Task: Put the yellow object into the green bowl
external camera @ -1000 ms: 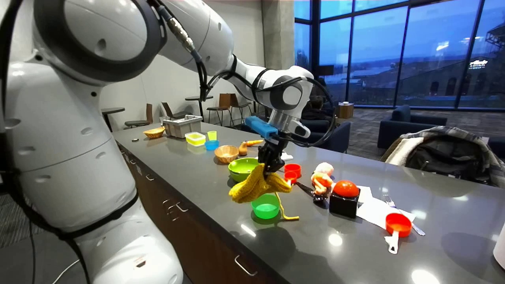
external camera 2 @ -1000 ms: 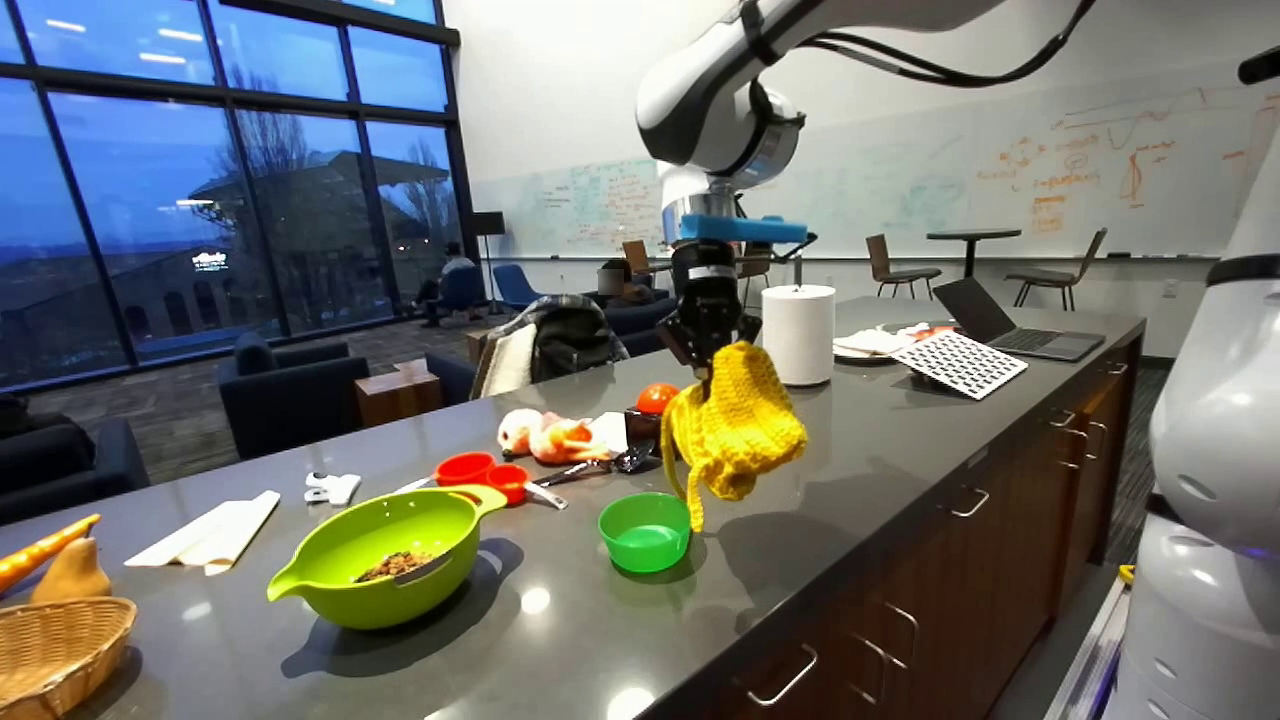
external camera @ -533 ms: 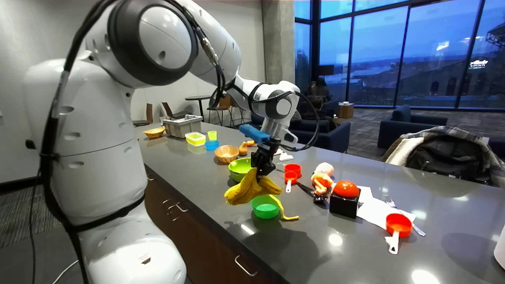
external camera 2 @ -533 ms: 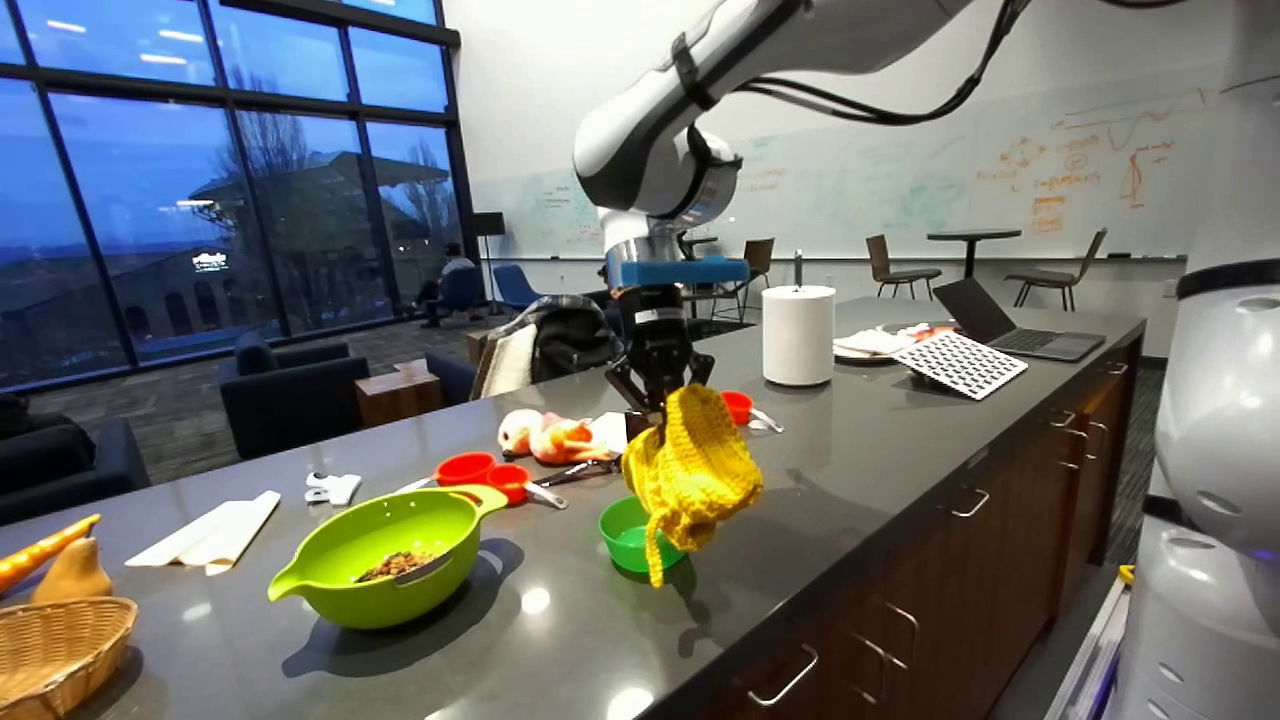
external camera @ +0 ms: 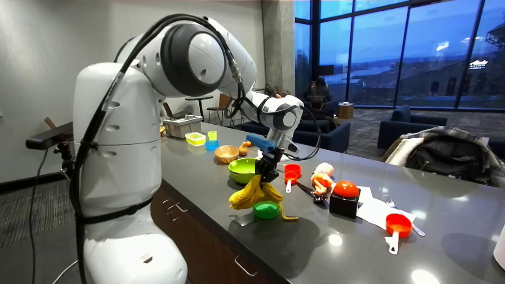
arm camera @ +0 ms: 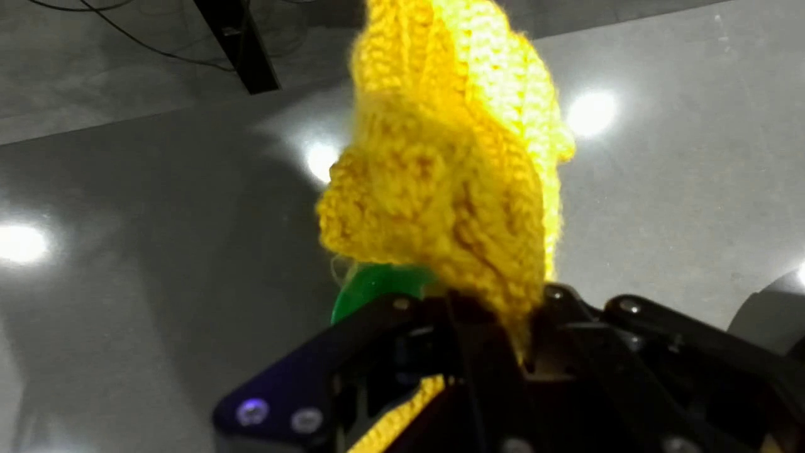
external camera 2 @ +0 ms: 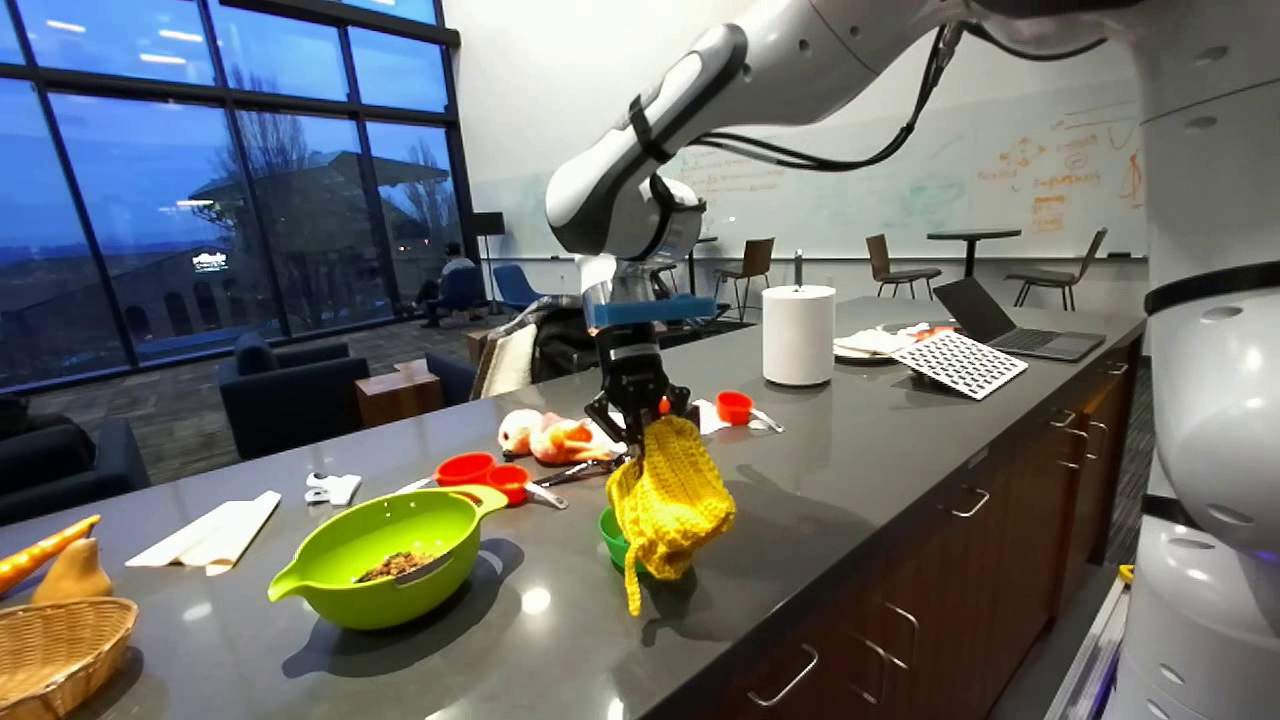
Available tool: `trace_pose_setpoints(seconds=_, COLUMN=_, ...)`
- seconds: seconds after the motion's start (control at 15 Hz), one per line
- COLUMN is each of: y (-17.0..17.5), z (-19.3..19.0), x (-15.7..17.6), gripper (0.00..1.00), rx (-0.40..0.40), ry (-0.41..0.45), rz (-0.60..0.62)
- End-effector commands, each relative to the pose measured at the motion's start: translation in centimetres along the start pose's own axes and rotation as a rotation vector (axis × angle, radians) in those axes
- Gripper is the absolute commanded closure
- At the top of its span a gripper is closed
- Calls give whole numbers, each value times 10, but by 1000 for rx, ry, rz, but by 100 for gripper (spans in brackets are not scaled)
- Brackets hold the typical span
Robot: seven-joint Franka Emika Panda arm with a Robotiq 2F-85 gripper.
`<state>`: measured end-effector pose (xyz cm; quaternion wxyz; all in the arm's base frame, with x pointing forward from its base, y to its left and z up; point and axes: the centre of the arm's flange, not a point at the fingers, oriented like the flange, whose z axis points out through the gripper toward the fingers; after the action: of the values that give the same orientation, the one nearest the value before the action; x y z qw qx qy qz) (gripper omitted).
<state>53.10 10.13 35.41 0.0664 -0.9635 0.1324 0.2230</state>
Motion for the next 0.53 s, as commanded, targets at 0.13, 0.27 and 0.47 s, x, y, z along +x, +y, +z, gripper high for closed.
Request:
trace_pose_setpoints(seconds=0.13, y=4, z=3, x=32, gripper=97, rx=7, ry=-16, rz=78)
trace_pose_setpoints(seconds=0.27, y=10, z=7, x=40, gripper=97, rx=9, ry=-18, rz=113)
trace_pose_setpoints(seconds=0.47, y=19, z=14, x=52, gripper=97, rx=6, ry=-8, rz=161)
